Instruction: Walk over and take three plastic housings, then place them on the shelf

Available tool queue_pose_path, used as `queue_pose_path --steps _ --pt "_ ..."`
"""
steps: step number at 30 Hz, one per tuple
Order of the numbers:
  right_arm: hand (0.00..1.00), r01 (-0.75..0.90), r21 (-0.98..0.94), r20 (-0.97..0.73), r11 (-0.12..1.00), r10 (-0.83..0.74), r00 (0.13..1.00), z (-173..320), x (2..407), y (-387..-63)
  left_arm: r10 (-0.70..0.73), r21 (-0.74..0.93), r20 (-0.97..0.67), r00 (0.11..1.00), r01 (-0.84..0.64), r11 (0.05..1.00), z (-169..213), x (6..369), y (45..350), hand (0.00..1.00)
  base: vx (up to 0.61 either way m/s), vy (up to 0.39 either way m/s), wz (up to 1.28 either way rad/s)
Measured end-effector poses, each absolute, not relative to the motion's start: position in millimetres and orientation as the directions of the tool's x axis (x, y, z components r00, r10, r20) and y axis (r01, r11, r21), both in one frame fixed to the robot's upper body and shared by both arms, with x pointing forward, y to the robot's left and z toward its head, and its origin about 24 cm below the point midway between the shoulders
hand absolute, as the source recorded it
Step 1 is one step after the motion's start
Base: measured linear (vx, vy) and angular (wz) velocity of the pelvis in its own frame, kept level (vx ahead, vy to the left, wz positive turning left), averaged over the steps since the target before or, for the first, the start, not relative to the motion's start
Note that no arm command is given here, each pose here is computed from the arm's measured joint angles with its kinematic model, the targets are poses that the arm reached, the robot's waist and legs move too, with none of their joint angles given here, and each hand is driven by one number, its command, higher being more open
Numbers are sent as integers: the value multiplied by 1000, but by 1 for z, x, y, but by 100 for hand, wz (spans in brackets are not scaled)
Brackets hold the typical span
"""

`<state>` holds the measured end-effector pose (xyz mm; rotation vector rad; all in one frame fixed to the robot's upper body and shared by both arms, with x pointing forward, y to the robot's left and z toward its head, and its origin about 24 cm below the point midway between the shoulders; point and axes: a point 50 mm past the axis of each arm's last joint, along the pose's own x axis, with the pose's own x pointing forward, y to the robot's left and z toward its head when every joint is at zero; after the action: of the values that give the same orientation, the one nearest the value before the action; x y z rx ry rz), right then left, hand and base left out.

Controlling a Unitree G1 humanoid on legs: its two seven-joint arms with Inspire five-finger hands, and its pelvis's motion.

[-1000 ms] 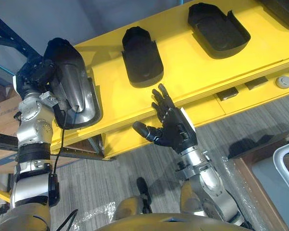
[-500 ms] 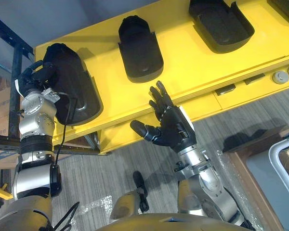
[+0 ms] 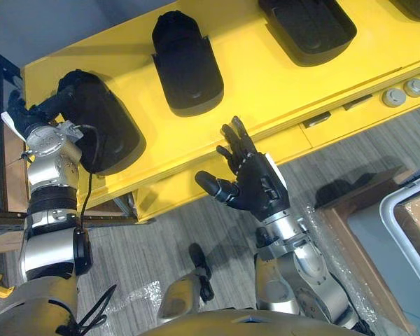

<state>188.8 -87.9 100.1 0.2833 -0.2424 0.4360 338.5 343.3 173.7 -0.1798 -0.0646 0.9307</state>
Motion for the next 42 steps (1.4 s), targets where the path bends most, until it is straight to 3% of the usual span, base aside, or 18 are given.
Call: queue_pose_path --steps 7,12,17,21,24,28,30,34,38,42 --pt "100 -427 236 253 873 370 894 92 182 -90 817 -143 65 573 -805 576 193 339 347 100 1 0 1" --pt "100 -418 241 230 876 367 902 86 181 -91 769 -94 307 560 -786 611 247 334 354 100 4 -4 7" --pt "100 -399 255 196 881 357 913 77 182 -95 500 -48 607 617 -600 799 302 330 313 100 18 3 5" --pt "100 -370 264 200 891 325 924 77 186 -103 286 -37 720 632 -378 925 321 320 272 100 47 7 4" --pt "100 -345 254 202 904 299 933 78 188 -109 204 -23 754 624 -285 958 306 306 250 100 47 -1 8" --pt "100 -296 198 249 934 244 937 85 193 -121 87 14 712 697 -139 990 234 266 210 100 24 -14 30" --pt "100 -237 155 280 959 187 942 91 199 -130 121 -37 620 775 -126 991 190 247 204 100 -41 -4 35" --pt "100 -127 115 304 985 87 949 95 204 -139 212 -115 476 854 -178 977 141 219 202 100 -32 1 23" --pt "100 -70 146 301 987 23 953 95 209 -139 193 -170 458 868 -128 977 131 201 187 100 -38 6 13" --pt "100 -2 178 290 984 -50 956 94 209 -142 84 -141 546 834 -8 990 140 193 164 100 0 0 0"
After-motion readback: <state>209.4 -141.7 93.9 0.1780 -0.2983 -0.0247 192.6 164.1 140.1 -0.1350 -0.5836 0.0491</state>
